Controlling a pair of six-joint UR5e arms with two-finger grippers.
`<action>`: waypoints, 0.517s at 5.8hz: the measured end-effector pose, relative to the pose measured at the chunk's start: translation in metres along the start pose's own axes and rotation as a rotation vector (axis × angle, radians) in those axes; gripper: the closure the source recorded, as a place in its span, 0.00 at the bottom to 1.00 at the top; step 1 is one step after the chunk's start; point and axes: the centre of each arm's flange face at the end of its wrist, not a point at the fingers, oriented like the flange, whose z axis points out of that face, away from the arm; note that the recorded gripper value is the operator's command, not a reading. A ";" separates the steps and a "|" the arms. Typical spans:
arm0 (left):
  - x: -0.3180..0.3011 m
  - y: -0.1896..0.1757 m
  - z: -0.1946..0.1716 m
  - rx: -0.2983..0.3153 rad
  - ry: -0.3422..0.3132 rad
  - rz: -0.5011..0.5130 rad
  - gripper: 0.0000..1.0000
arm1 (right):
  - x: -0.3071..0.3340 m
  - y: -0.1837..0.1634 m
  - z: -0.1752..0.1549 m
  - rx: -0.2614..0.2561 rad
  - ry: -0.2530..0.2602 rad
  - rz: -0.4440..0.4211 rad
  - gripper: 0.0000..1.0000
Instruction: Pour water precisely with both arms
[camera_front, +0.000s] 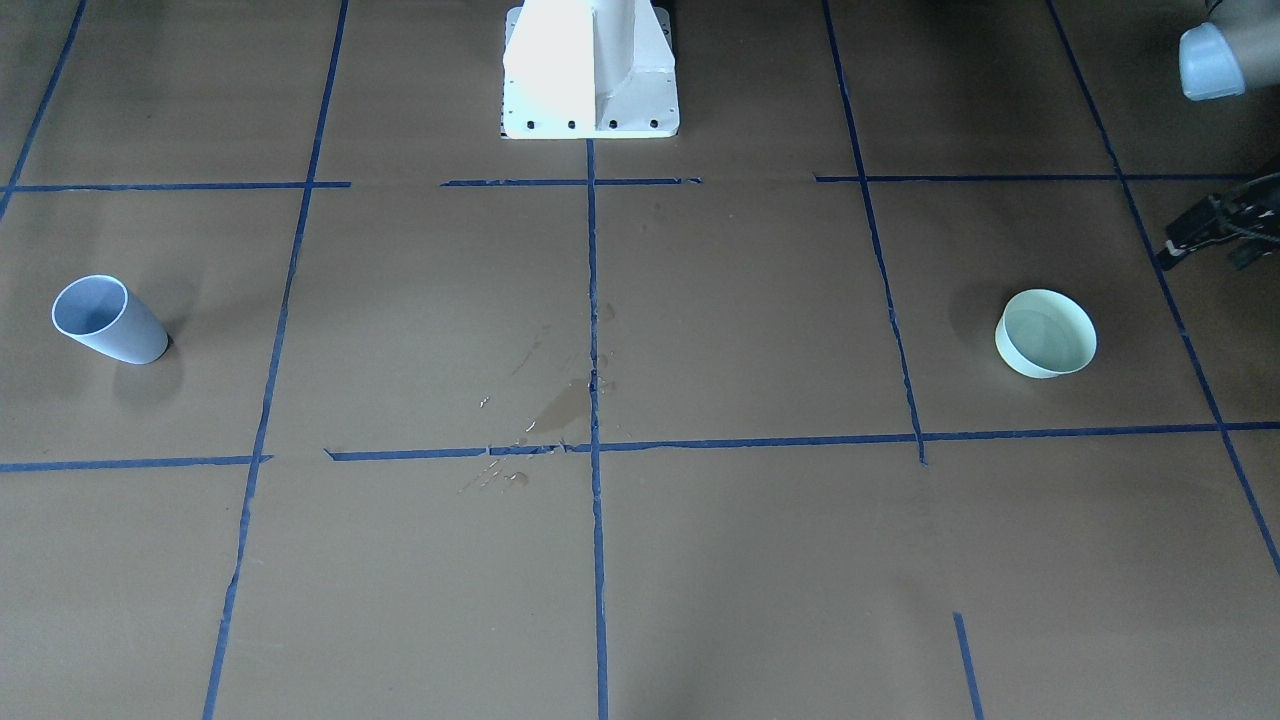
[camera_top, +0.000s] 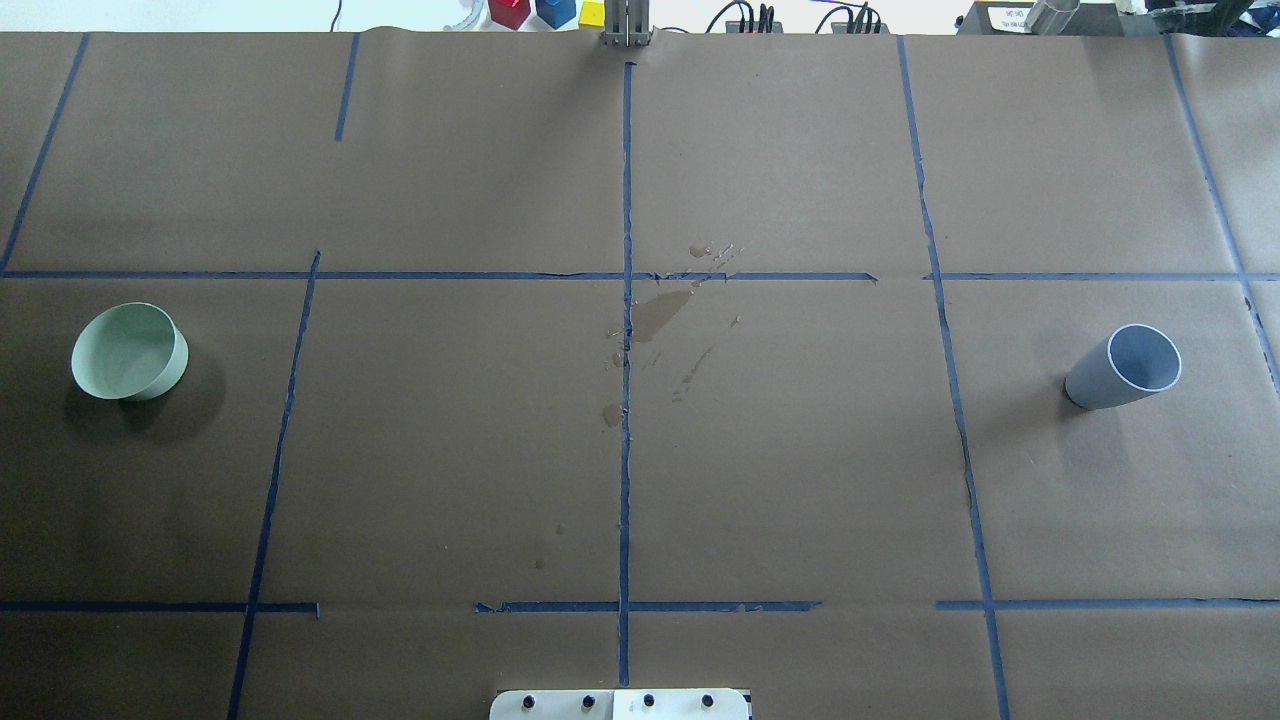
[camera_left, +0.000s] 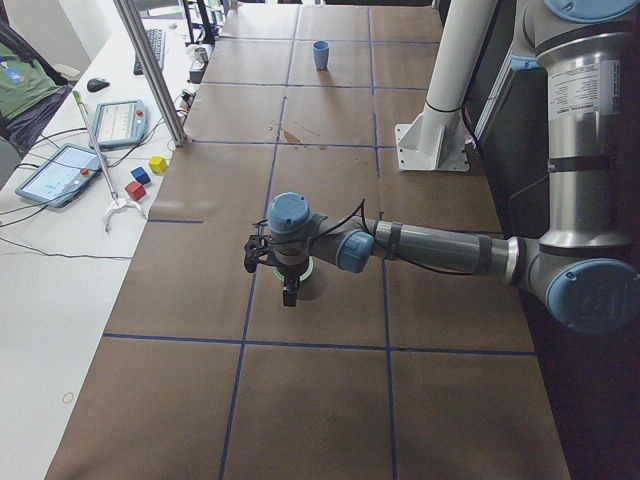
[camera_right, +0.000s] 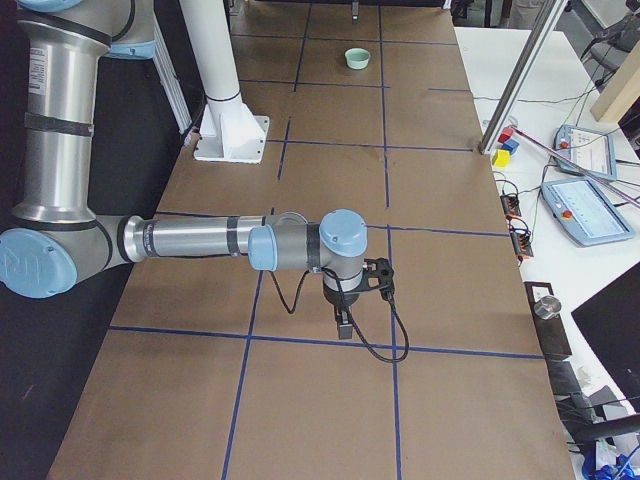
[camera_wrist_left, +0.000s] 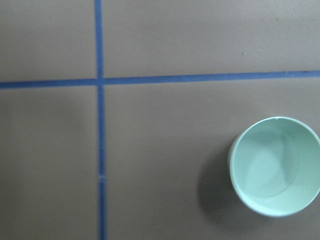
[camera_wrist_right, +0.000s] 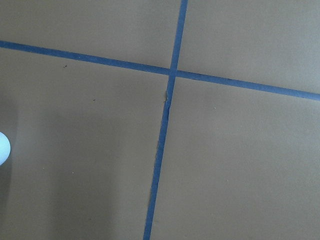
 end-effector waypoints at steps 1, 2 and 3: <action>0.020 0.008 0.033 0.019 0.000 -0.040 0.00 | 0.000 0.000 0.000 -0.001 0.000 0.000 0.00; 0.041 0.009 0.055 0.030 0.002 -0.078 0.00 | 0.001 0.001 0.001 -0.001 0.000 0.000 0.00; 0.055 0.002 0.072 0.032 0.000 -0.109 0.00 | 0.001 0.001 0.001 -0.001 -0.001 0.001 0.00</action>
